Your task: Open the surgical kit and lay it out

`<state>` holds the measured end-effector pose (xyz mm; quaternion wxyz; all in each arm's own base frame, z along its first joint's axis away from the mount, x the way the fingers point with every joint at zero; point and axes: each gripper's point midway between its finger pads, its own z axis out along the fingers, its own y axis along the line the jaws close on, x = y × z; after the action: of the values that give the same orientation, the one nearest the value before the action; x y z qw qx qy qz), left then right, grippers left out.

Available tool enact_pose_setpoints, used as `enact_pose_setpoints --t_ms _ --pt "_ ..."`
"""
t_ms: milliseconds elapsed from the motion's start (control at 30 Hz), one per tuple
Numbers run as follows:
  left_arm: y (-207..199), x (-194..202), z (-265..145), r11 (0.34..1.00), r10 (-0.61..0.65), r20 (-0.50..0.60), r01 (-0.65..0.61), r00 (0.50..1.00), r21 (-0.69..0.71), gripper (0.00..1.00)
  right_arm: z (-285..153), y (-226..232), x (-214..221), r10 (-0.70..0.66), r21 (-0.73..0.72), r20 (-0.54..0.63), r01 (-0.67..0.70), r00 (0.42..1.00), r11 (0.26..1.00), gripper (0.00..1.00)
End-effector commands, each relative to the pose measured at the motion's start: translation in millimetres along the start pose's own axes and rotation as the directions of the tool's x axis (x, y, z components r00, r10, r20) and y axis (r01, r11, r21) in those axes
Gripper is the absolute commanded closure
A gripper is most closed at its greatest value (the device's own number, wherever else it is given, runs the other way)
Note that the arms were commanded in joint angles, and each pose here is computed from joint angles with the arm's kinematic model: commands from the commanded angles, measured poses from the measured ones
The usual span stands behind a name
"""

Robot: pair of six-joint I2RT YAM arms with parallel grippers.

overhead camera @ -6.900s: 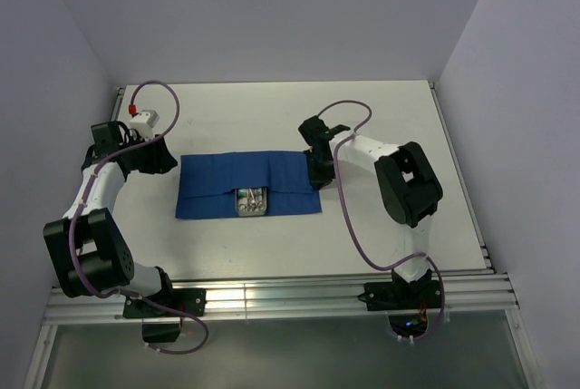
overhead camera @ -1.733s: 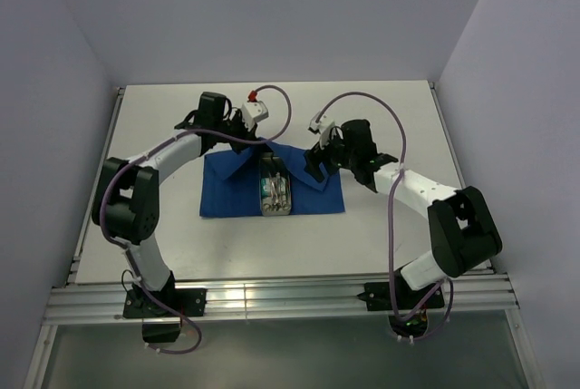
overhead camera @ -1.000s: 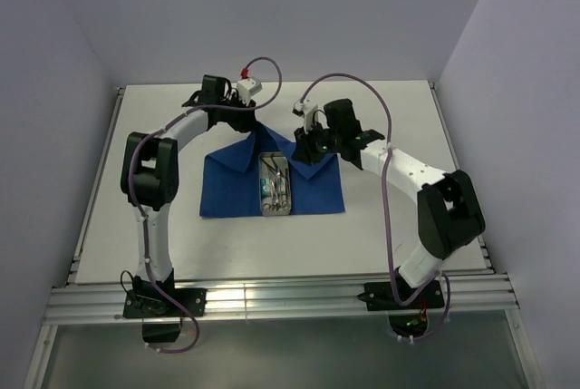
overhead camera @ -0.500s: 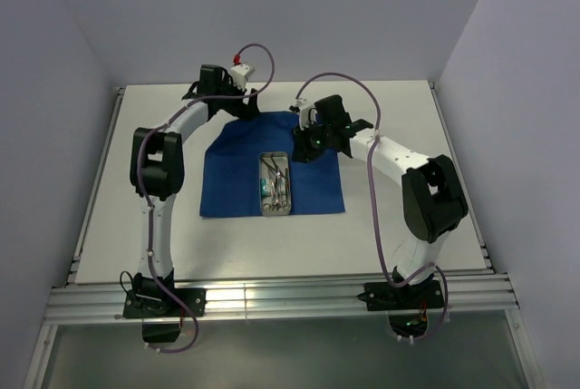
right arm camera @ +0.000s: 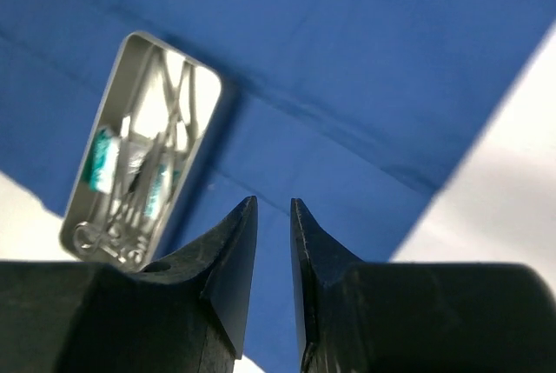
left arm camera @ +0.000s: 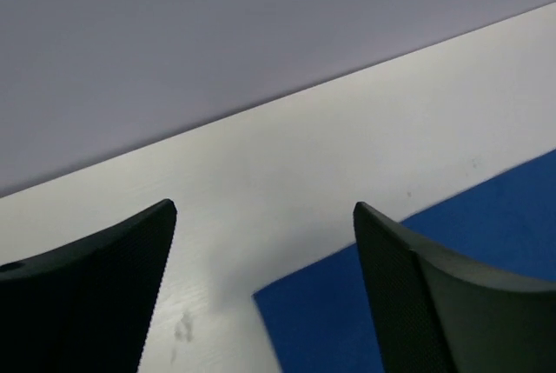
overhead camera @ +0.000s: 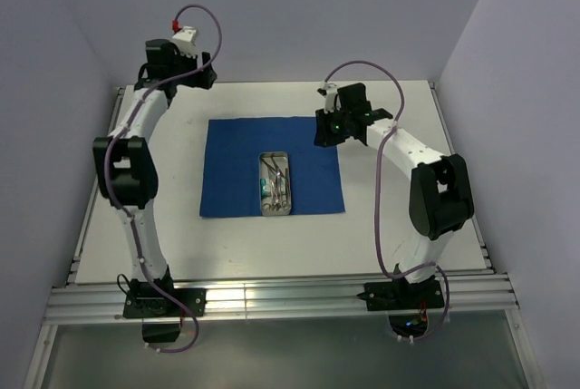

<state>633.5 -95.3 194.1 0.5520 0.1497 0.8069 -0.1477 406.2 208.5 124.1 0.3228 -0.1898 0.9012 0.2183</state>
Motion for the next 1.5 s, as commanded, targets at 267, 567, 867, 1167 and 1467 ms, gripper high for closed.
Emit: enact_pose_setpoints --t_ms 267,567,867,1167,1467 --pt "-80 102 -155 0.97 0.111 -0.362 -0.021 0.925 0.244 0.25 -30 -9 45 0.076 0.054 -0.223 -0.066 0.972 0.996 0.76" --pt "-98 141 -180 0.972 -0.018 -0.434 0.117 0.901 0.203 0.23 -22 -33 93 0.302 0.182 -0.344 -0.252 0.889 0.95 0.7" --pt "-101 150 -191 0.975 -0.028 -0.447 0.124 0.894 0.187 0.2 -48 -32 139 0.392 0.19 -0.404 -0.343 0.827 0.92 0.55" --pt "-101 143 -192 0.976 -0.033 -0.424 0.121 0.905 0.181 0.18 -32 -40 152 0.428 0.194 -0.439 -0.382 0.79 0.904 0.54" --pt "-99 144 -191 0.978 -0.032 -0.423 0.116 0.905 0.174 0.18 -24 -35 169 0.459 0.189 -0.485 -0.423 0.744 0.886 0.59"
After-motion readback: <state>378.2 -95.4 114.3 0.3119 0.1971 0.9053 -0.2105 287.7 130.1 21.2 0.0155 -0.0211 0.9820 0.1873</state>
